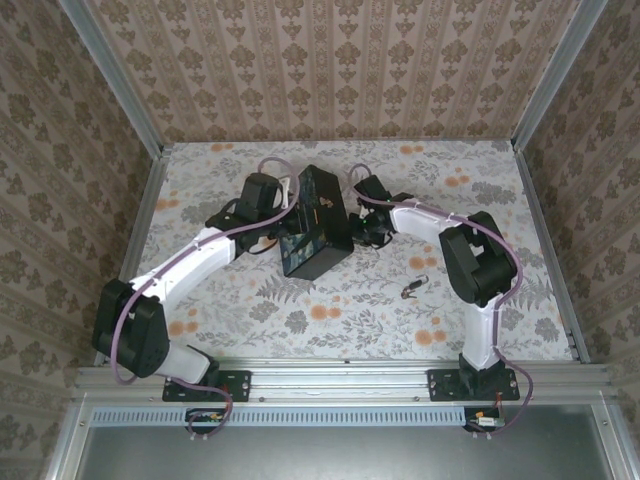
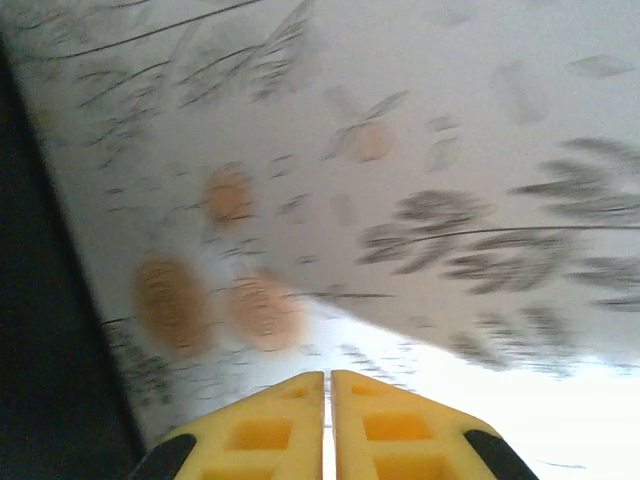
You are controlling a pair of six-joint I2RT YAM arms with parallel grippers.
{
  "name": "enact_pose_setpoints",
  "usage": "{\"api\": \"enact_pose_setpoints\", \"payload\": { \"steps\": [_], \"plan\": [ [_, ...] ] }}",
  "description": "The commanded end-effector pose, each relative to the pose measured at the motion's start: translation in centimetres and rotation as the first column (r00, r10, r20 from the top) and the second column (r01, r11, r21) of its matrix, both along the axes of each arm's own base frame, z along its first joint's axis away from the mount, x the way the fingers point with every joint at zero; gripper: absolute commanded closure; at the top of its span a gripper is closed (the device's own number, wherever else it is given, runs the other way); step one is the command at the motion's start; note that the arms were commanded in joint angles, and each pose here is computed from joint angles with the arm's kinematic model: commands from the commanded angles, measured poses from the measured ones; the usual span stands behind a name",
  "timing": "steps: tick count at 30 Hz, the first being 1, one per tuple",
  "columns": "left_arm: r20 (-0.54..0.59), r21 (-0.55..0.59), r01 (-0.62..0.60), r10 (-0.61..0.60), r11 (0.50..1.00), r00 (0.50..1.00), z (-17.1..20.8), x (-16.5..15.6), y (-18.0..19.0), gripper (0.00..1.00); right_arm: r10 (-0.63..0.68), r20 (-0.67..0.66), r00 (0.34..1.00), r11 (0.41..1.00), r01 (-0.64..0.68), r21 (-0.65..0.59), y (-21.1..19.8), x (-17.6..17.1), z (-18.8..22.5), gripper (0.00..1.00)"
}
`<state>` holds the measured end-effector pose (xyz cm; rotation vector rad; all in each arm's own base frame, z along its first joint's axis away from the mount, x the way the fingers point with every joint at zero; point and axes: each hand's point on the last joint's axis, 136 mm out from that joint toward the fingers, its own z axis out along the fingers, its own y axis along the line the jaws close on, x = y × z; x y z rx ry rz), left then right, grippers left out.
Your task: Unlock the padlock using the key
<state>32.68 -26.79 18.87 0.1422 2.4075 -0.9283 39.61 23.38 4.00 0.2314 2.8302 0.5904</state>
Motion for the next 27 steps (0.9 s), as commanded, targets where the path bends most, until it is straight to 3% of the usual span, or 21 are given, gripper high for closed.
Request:
{"api": "enact_pose_setpoints", "payload": {
  "steps": [1, 8, 14, 16, 17, 18, 19, 20, 24, 26, 27],
  "plan": [
    [-0.002, 0.072, -0.002, 0.002, 0.997, 1.000, -1.6, 0.2, 0.7, 0.69, 0.049, 0.019, 0.999, 0.984, -0.045, -0.170, -3.2, -0.6, 1.6, 0.88],
    [-0.001, 0.004, -0.010, 0.010, 1.000, 1.000, -0.7, 2.0, 1.0, 0.68, 0.075, 0.052, 0.996, 0.993, -0.070, -0.092, -2.5, -1.0, 1.5, 0.84],
    [0.031, 0.044, -0.032, 0.030, 0.999, 0.999, 0.3, 3.6, 3.7, 0.67, 0.064, 0.063, 0.996, 0.995, -0.059, -0.078, -2.9, -1.5, 1.4, 0.84],
    [0.080, 0.131, -0.028, 0.017, 0.991, 0.997, 0.2, 4.1, 5.6, 0.58, 0.054, 0.072, 0.996, 0.996, -0.049, -0.071, -3.4, -1.7, 1.9, 0.82],
    [0.109, 0.202, -0.040, 0.018, 0.979, 0.994, -0.1, 4.4, 6.7, 0.47, 0.045, 0.079, 0.996, 0.997, -0.040, -0.067, -3.9, -1.8, 2.2, 0.77],
    [0.135, 0.269, -0.050, 0.014, 0.962, 0.991, -0.6, 4.8, 7.9, 0.03, 0.030, 0.091, 0.995, 0.998, -0.024, -0.065, -4.8, -1.7, 2.5, 0.65],
    [0.159, 0.325, -0.078, 0.027, 0.942, 0.987, -1.0, 5.2, 9.3, 0.00, 0.009, 0.107, 0.994, 0.998, -0.002, -0.070, -6.0, -1.5, 3.0, 0.42],
    [0.180, 0.368, -0.119, 0.055, 0.922, 0.982, -1.4, 5.6, 10.8, 0.00, -0.009, 0.126, 0.992, 0.997, 0.019, -0.081, -7.2, -1.3, 3.5, 0.03],
    [0.387, 0.428, -0.282, 0.108, 0.859, 0.916, -1.4, 6.1, 16.7, 0.00, -0.078, 0.311, 0.947, 0.954, 0.162, -0.254, -14.8, -0.8, 7.4, 0.00],
    [0.478, 0.519, -0.347, 0.071, 0.781, 0.875, -2.7, 5.4, 20.1, 0.00, -0.103, 0.452, 0.886, 0.895, 0.281, -0.347, -19.0, -1.0, 9.5, 0.00],
    [0.474, 0.561, -0.356, 0.063, 0.747, 0.878, -4.2, 5.1, 22.0, 0.00, -0.105, 0.537, 0.837, 0.867, 0.341, -0.364, -20.8, -1.3, 10.4, 0.00]
  ]
}}
